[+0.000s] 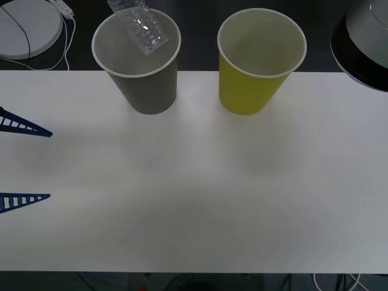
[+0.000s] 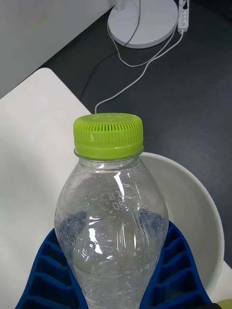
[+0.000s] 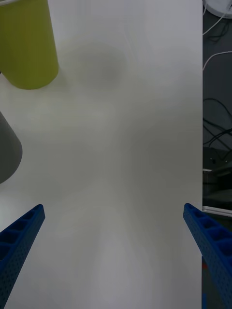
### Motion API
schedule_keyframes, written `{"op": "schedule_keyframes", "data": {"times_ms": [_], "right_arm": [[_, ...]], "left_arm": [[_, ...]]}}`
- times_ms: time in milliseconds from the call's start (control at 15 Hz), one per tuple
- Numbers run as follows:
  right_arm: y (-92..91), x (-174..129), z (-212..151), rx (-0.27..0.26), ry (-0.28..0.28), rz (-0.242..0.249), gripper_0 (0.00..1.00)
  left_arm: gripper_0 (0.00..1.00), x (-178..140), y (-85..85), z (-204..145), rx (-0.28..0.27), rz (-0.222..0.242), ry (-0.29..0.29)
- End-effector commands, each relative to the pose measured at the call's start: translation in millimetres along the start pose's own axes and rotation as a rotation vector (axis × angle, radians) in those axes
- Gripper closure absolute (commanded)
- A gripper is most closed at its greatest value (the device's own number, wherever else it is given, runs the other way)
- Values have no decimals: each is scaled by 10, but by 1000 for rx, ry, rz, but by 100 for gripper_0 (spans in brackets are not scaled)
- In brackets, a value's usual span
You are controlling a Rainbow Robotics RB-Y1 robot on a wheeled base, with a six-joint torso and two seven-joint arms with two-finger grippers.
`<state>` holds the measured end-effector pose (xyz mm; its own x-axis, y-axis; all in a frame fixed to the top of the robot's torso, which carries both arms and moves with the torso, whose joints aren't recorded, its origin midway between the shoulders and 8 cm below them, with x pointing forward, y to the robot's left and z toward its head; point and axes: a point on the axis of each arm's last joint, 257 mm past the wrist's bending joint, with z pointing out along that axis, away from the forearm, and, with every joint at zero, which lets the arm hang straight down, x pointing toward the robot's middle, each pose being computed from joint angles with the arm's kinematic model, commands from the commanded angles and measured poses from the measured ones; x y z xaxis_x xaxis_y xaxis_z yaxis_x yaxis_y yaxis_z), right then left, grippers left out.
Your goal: Put the can into the green bin and the plastic bottle into the gray bin
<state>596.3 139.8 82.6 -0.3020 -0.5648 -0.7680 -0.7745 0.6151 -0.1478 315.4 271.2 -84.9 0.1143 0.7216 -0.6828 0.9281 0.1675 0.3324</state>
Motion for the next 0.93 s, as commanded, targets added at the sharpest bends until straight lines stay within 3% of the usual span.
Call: {"op": "schedule_keyframes", "data": {"times_ms": [67,333,400,467,933], "right_arm": [[11,-1,5,-2,-1,1,100],[18,-19,-6,-4,-4,3,97],[27,-23,-2,-7,-5,4,53],[-6,-25,-5,1,-8,5,0],[4,-66,9,-1,-27,-9,0]], "left_arm": [[0,0,0,0,0,0,0],[0,0,0,0,0,0,0],[0,0,0,0,0,0,0],[0,0,0,0,0,0,0],[0,0,0,0,0,0,0]]}}
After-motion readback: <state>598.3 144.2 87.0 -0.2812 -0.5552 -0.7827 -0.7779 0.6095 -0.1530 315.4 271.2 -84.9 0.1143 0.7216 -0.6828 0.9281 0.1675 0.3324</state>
